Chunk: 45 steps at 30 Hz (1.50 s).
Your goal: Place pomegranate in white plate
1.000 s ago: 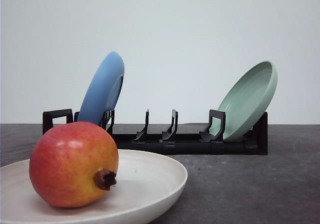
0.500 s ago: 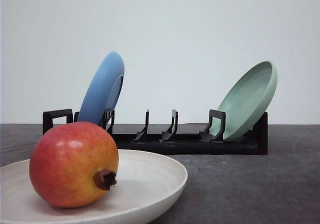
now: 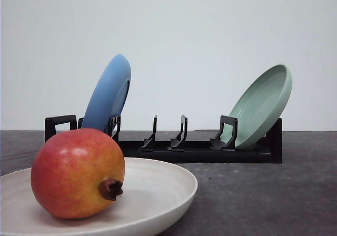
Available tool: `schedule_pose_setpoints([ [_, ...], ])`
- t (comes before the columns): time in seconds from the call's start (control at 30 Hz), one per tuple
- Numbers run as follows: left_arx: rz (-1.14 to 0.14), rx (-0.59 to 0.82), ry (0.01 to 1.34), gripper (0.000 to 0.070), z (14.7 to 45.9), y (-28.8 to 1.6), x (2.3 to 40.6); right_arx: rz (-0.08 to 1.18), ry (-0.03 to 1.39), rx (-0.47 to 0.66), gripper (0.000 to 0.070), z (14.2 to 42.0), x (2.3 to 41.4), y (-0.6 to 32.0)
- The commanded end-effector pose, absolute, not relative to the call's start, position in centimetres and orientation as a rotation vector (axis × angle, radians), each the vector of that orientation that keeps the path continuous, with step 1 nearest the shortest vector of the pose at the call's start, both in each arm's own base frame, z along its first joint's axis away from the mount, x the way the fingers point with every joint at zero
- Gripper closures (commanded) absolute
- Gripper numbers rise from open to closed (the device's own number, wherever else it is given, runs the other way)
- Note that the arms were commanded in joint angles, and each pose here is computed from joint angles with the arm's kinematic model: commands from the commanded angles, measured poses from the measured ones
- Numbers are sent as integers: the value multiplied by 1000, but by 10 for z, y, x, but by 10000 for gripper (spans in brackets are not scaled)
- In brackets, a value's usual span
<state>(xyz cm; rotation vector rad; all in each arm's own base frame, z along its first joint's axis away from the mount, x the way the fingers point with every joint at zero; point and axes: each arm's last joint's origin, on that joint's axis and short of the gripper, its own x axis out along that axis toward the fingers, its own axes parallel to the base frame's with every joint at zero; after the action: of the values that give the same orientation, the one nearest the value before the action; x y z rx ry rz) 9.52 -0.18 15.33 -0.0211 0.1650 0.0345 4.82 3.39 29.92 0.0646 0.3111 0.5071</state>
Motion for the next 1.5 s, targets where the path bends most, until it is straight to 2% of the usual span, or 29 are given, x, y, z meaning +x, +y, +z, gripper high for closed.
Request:
schedule_pose_setpoints([
  [0.0,42,-27,176,700,150,-2,96,443,212,-75,674,289,57,34],
  [0.2,41,-28,176,700,150,-2,96,184,77,-132,674,233,86,25],
  [0.37,41,-28,176,700,150,-2,96,35,85,-127,674,196,96,14],
  [0.53,41,-28,175,700,150,-2,96,-54,118,-124,674,173,98,5],
  [0.7,42,-28,176,700,150,-2,96,-92,134,-106,674,159,98,1],
  [0.83,41,-27,176,700,150,-2,96,-69,157,-92,674,152,98,1],
  [1.47,41,-28,176,700,150,-2,96,-47,150,-90,674,152,96,2],
])
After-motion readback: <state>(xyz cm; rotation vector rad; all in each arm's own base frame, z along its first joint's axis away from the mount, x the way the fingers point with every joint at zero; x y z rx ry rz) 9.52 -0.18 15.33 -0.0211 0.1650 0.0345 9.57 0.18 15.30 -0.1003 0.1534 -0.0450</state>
